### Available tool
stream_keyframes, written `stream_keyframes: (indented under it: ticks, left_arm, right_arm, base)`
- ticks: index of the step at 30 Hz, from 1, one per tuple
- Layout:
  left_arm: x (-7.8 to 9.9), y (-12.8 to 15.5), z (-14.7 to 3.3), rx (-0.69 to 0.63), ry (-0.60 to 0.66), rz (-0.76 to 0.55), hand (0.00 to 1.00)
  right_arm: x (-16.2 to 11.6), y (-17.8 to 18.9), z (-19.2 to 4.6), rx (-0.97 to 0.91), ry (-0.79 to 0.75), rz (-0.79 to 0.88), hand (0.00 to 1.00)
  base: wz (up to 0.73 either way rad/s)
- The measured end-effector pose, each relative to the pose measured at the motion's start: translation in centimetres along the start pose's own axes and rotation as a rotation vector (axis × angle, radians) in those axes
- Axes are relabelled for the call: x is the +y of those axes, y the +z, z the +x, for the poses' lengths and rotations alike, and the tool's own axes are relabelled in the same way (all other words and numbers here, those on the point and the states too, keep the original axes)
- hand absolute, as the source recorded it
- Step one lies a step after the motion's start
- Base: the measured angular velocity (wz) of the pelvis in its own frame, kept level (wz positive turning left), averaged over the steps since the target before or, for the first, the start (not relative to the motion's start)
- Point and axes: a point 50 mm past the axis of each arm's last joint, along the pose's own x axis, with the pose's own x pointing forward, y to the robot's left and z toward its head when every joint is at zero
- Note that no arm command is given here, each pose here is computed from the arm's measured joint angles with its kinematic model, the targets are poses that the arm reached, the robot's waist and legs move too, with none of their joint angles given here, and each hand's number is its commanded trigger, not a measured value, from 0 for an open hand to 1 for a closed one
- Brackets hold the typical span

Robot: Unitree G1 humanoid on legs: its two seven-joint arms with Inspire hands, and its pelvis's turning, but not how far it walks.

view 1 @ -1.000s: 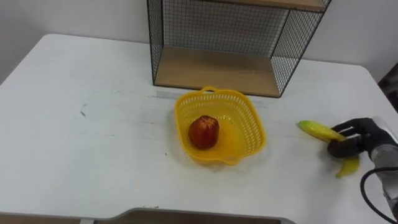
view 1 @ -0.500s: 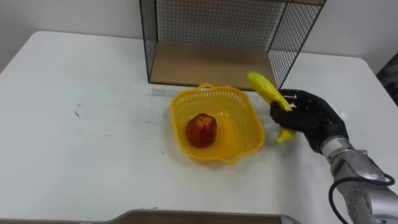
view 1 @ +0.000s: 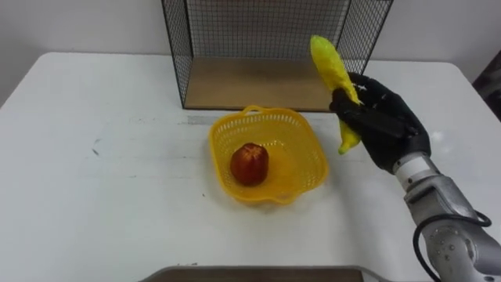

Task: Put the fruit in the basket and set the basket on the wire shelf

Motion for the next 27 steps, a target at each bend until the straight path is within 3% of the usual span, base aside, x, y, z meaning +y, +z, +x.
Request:
stream_keyframes:
  ticks: [6,15,16,17,18,19,20,21,27]
  left_arm:
    - [0.0,0.0,0.0,0.0,-0.001,0.001,0.0]
    - [0.1,0.8,0.1,-0.03,-0.006,0.018,0.0]
    - [0.2,0.9,0.1,-0.035,-0.005,0.019,0.0]
    - [0.1,1.0,0.1,-0.039,-0.006,0.022,0.0]
    - [0.1,1.1,0.1,-0.044,-0.006,0.022,0.0]
    - [0.2,1.1,0.1,-0.047,-0.006,0.024,0.0]
    - [0.2,1.1,0.1,-0.049,-0.005,0.026,0.0]
    - [0.2,1.1,0.1,-0.049,-0.005,0.026,0.0]
    - [0.1,1.2,0.1,-0.052,-0.008,0.035,0.0]
  right_arm:
    - [0.4,0.1,0.1,-0.001,0.031,-0.005,1.0]
    - [3.2,0.3,0.6,0.007,0.153,-0.184,1.0]
    - [3.5,0.4,0.6,0.002,0.174,-0.207,0.96]
    - [3.8,0.6,0.6,-0.004,0.195,-0.214,0.73]
    - [4.1,0.7,0.5,-0.009,0.209,-0.226,0.58]
    - [4.2,0.8,0.5,-0.012,0.215,-0.237,0.55]
    - [4.4,0.9,0.5,-0.016,0.227,-0.254,0.12]
    - [4.5,1.0,0.6,-0.018,0.234,-0.262,0.0]
    - [5.0,0.9,0.8,-0.01,0.258,-0.315,0.0]
  base:
    - [0.0]
    - [0.01]
    - [0.0]
    - [0.0]
    - [0.0]
    - [0.0]
    - [0.0]
    - [0.0]
    - [0.0]
